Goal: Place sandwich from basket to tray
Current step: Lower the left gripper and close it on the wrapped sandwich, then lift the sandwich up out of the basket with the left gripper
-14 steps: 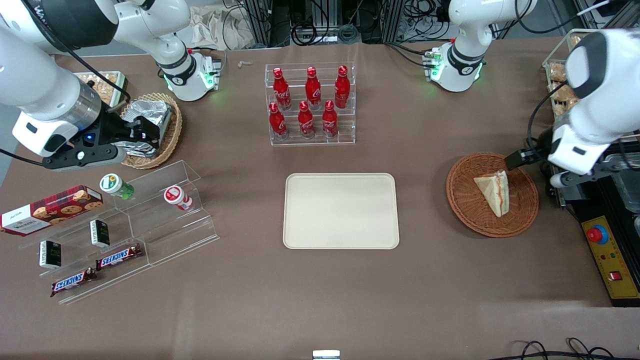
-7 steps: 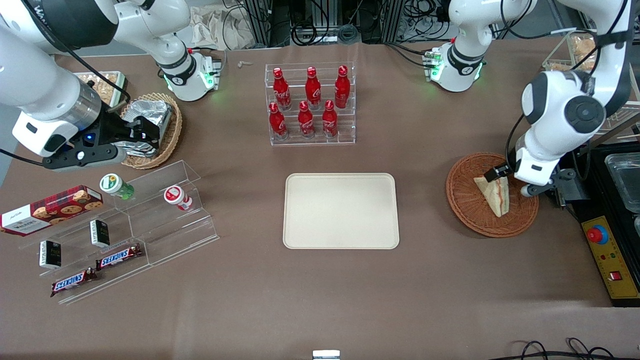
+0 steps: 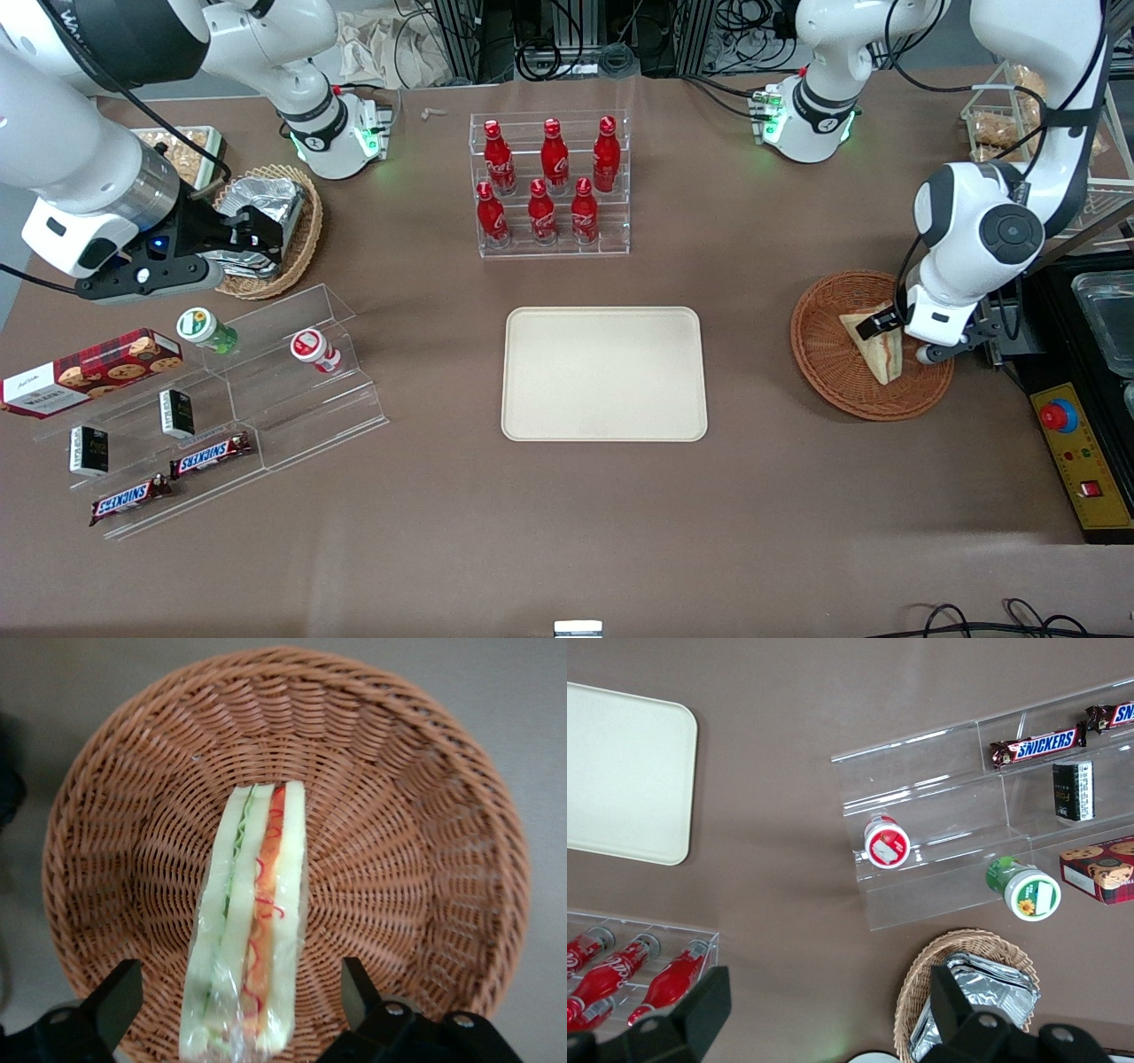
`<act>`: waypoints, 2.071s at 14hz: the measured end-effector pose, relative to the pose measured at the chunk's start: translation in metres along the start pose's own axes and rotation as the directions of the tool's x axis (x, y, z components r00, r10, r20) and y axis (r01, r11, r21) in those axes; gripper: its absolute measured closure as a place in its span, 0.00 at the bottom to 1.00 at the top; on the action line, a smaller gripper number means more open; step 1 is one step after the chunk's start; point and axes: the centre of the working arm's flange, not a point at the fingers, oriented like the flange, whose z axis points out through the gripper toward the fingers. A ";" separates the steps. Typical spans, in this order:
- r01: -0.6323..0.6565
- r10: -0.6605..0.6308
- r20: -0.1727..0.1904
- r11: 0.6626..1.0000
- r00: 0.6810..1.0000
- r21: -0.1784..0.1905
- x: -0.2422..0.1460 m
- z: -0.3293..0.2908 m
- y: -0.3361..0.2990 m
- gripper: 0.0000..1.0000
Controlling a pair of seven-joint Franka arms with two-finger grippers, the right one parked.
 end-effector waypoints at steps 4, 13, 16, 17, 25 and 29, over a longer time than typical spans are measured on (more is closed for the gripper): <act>0.044 -0.044 0.006 0.999 0.999 -0.017 -0.001 0.037 -0.011 0.00; 0.166 -0.167 -0.030 0.985 0.985 -0.048 0.004 0.040 -0.009 0.55; 0.158 -0.161 -0.059 0.986 0.985 -0.056 0.006 0.016 0.002 0.64; 0.153 -0.155 -0.061 0.987 0.986 -0.039 0.008 0.001 0.001 0.67; -0.049 0.042 0.106 0.997 0.994 0.066 0.034 -0.242 -0.013 0.79; -0.170 0.172 0.081 0.985 0.982 -0.020 0.015 -0.350 0.015 0.79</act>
